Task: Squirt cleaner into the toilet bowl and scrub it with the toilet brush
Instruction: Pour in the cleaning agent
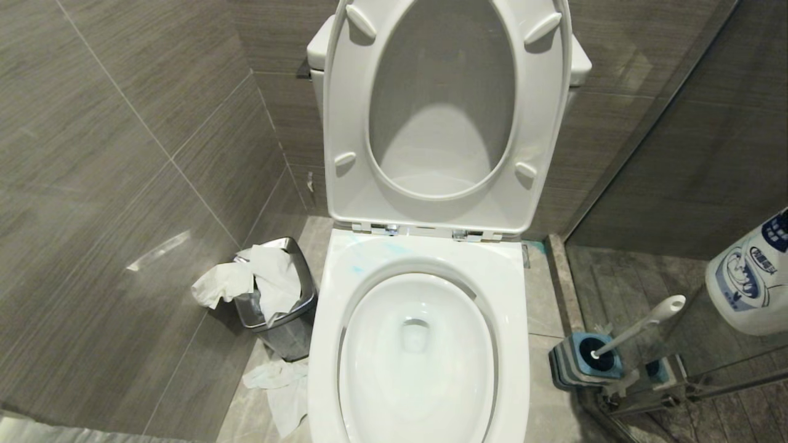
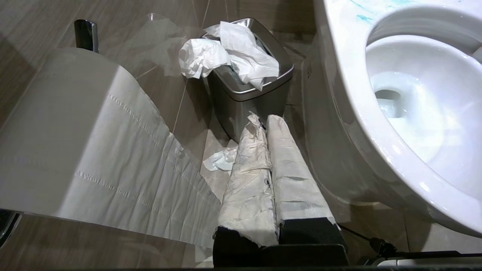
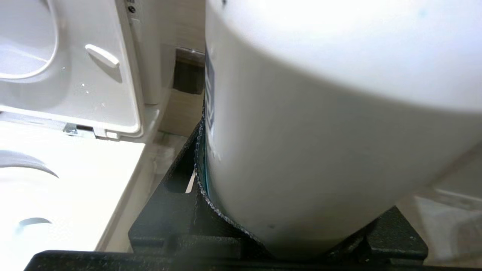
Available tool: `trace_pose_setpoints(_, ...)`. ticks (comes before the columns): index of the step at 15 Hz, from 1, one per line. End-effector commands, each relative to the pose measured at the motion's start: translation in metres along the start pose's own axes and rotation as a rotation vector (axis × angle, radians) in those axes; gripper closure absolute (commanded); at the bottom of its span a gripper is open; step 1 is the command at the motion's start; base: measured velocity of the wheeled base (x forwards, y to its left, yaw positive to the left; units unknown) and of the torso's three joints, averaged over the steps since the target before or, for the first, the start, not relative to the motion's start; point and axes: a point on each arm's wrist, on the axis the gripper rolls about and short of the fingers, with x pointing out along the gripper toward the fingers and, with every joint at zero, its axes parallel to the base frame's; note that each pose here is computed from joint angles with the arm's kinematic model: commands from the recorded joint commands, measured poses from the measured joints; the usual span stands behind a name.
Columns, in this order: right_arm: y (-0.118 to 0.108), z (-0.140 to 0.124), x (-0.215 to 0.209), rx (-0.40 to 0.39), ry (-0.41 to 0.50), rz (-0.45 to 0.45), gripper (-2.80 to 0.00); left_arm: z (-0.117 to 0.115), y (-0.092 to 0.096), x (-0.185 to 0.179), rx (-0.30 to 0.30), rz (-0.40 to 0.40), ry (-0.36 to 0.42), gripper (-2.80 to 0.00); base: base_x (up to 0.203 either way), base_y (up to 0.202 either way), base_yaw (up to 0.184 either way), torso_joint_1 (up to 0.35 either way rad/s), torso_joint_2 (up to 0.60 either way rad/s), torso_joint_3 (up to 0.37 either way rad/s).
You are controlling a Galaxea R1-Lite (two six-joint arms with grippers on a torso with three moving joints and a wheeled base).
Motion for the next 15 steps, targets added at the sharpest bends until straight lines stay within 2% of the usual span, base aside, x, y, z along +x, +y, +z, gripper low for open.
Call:
trace_pose_setpoints(1,0.007,-0.002,0.022,-0.006,0.045,0.025,0.0,0.0,0.0,0.0,0.0,0.0,0.002,0.0,0.0,0.0,0.0,0.0,0.0,0.0)
trace_pose_setpoints(5,0.027,-0.001,0.045,-0.032,0.087,0.007,0.0,0.0,0.0,0.0,-0.001,0.0,0.002,0.0,0.0,0.0,0.0,0.0,0.0,0.0)
trace_pose_setpoints(9,0.07,0.002,0.055,-0.035,0.137,0.02,0.0,0.0,0.0,0.0,-0.001,0.0,0.002,0.0,0.0,0.0,0.0,0.0,0.0,0.0)
trace_pose_setpoints(11,0.08,0.004,0.065,-0.07,0.145,0.02,0.0,-0.001,0.0,0.0,-0.001,-0.001,0.004,0.0,0.0,0.0,0.0,0.0,0.0,0.0)
trace_pose_setpoints(15,0.101,0.001,0.067,-0.174,0.156,0.103,0.0,0.0,0.0,0.0,-0.001,0.0,0.002,0.0,0.0,0.0,0.0,0.0,0.0,0.0)
